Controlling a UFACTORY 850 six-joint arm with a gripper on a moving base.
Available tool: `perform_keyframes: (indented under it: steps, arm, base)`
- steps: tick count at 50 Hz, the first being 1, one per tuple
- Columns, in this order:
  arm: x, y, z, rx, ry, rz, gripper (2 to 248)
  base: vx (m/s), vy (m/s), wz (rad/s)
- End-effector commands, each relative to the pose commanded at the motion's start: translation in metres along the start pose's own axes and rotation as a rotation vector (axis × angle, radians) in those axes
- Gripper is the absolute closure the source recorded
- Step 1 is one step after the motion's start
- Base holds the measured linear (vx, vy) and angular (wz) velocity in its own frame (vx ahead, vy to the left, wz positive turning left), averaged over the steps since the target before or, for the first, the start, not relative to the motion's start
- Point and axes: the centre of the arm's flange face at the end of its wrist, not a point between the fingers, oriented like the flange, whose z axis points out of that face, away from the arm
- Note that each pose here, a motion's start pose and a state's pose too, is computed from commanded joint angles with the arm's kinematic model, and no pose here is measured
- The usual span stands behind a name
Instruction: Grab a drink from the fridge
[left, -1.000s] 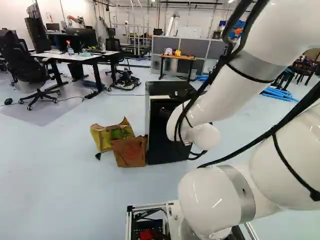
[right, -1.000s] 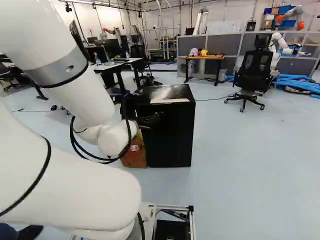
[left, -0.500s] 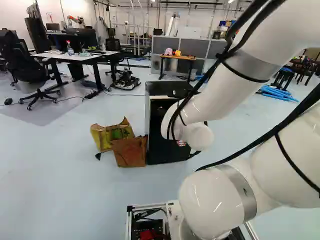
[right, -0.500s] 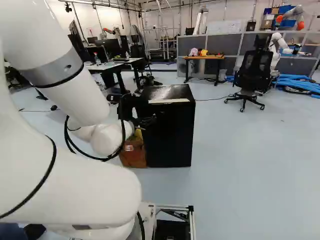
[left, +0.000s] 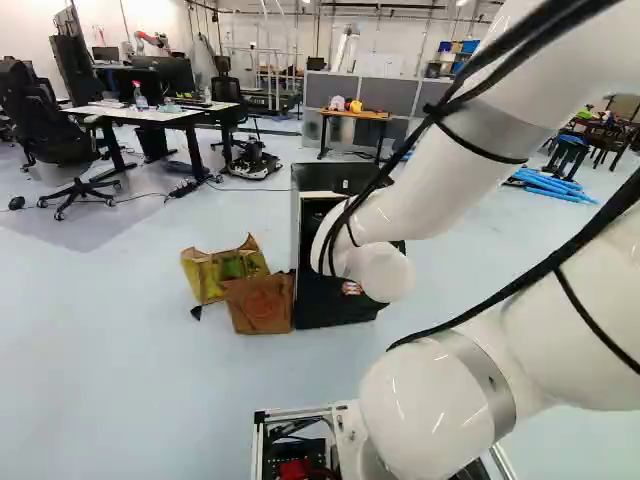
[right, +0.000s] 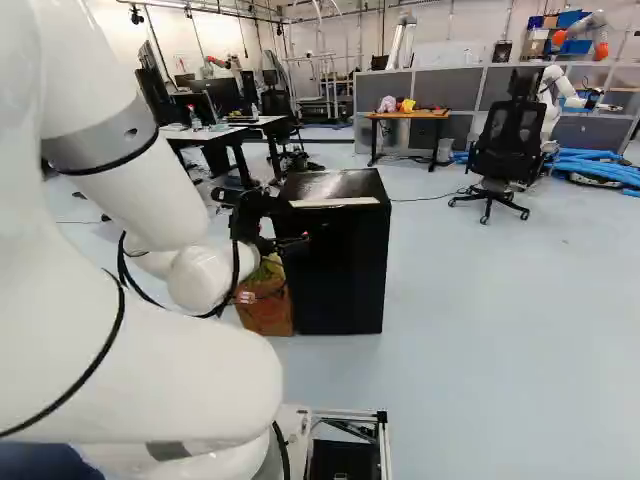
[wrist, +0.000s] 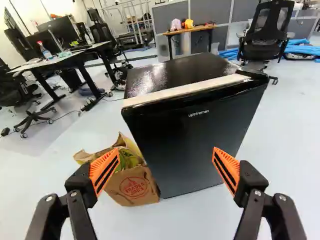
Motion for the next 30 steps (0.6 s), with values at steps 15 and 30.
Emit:
perform_keyframes:
  steps: [15,30]
  arm:
    - [-0.004,-0.012,-0.003,0.006,-0.01,0.021,3]
    - [-0.006,-0.03,-0.006,0.064,-0.01,-0.002,3]
  base:
    - [0.0,0.0,0.0]
    - [0.0,0.0,0.0]
